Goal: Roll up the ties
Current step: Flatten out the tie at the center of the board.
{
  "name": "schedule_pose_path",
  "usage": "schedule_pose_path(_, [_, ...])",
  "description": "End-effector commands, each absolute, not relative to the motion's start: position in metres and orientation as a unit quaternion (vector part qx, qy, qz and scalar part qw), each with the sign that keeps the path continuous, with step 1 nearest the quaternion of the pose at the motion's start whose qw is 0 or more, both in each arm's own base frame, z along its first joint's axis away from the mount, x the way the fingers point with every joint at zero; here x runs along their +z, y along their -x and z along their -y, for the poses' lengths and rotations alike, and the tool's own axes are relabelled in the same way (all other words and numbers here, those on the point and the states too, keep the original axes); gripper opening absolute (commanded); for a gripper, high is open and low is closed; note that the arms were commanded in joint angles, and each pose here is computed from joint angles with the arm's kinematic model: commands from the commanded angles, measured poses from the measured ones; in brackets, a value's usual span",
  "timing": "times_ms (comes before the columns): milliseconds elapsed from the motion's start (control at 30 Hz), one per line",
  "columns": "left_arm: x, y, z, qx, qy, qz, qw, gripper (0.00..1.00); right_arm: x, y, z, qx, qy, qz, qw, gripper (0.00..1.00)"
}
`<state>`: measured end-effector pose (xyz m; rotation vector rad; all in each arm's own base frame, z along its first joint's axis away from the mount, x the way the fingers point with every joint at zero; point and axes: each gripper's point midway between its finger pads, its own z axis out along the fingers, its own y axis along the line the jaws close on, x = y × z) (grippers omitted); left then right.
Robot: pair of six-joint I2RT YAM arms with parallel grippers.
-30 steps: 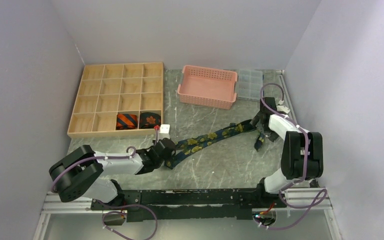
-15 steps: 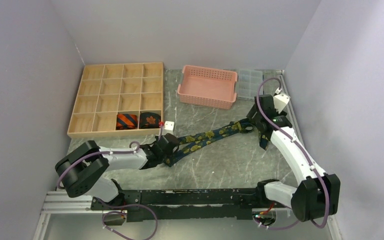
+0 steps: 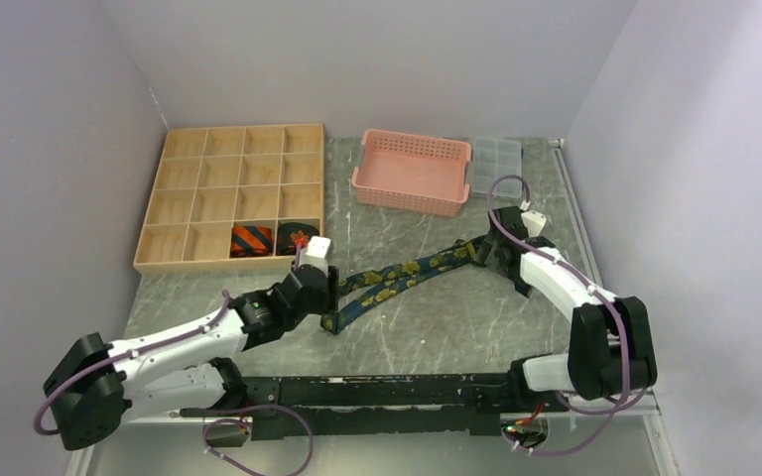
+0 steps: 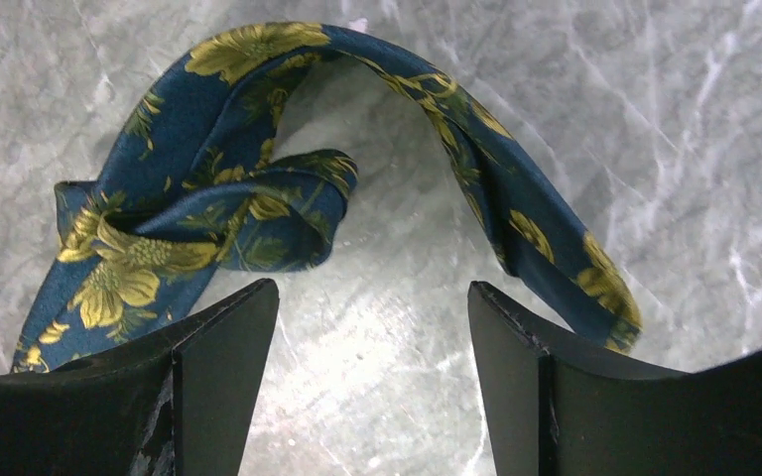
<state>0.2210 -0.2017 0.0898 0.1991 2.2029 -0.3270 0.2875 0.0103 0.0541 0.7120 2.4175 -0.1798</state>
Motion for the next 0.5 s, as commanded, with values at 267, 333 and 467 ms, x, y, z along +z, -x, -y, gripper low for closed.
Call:
schedule_pose_path(267, [0.043,-0.199,0.243,-0.086,-0.184,-0.890,0.409,0.58,0.028,-0.313,-0.010,-0.072,-0.285,-0.905,0.307,0.71])
schedule_pose_path(333, [0.028,-0.207,0.243,-0.056,-0.190,-0.894,0.401,0.55,0.024,-0.314,-0.007,-0.079,-0.287,-0.906,0.302,0.71])
schedule_pose_path(467, [-0.013,-0.208,0.234,-0.011,-0.194,-0.914,0.357,0.28,0.019,-0.313,0.007,-0.099,-0.302,-0.903,0.288,0.71])
